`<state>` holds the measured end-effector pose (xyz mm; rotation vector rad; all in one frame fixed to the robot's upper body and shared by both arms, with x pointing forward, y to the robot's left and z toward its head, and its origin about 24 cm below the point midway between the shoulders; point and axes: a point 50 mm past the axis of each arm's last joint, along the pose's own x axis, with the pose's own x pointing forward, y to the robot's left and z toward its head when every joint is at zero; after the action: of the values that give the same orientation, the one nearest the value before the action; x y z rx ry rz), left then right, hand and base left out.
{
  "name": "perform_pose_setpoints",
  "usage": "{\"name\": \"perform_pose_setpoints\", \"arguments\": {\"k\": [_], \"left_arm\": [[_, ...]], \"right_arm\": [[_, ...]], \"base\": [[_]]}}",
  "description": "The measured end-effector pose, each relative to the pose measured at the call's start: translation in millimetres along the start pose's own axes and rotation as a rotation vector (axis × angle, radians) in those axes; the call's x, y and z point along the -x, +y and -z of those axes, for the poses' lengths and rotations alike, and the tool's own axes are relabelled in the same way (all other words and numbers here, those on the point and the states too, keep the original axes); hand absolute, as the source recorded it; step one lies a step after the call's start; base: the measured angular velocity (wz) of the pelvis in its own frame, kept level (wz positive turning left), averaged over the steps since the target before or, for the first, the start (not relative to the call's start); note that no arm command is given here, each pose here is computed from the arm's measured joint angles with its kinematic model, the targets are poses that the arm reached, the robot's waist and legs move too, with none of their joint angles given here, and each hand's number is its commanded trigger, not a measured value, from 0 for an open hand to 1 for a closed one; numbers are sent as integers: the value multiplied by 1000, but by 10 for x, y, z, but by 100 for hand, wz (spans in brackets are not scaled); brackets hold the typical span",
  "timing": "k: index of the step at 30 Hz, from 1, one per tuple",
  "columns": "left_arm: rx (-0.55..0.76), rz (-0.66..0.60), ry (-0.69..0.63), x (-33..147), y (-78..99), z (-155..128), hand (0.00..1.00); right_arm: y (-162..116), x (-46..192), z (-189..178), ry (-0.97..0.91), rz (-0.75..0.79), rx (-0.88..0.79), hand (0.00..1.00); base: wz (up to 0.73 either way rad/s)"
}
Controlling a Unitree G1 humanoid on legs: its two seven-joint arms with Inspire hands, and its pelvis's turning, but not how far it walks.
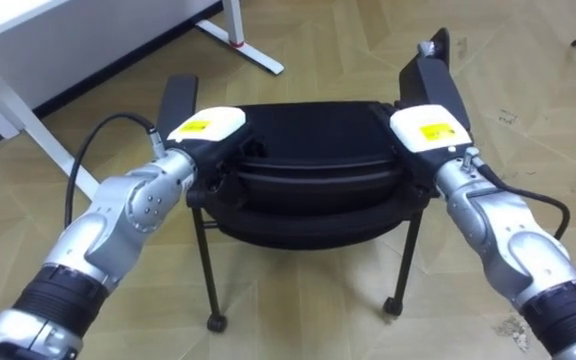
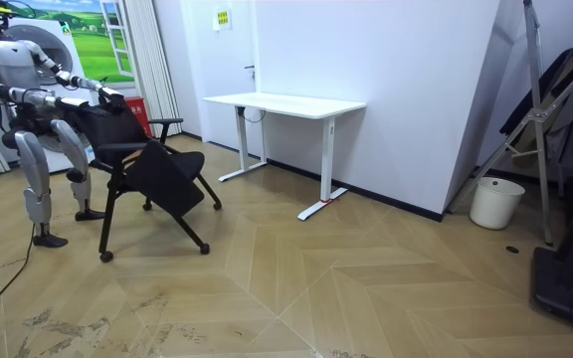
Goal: Push chair
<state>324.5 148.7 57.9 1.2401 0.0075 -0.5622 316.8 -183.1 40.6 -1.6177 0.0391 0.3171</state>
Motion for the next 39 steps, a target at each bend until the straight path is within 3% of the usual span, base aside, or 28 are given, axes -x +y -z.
{"name": "perform_pose_setpoints", "arguments": {"k": [39], "left_arm": [[8,17,17,-42,-2,4,100]], "right_arm": [[106,18,47,-51,37,28,100]], "base": [[0]]}}
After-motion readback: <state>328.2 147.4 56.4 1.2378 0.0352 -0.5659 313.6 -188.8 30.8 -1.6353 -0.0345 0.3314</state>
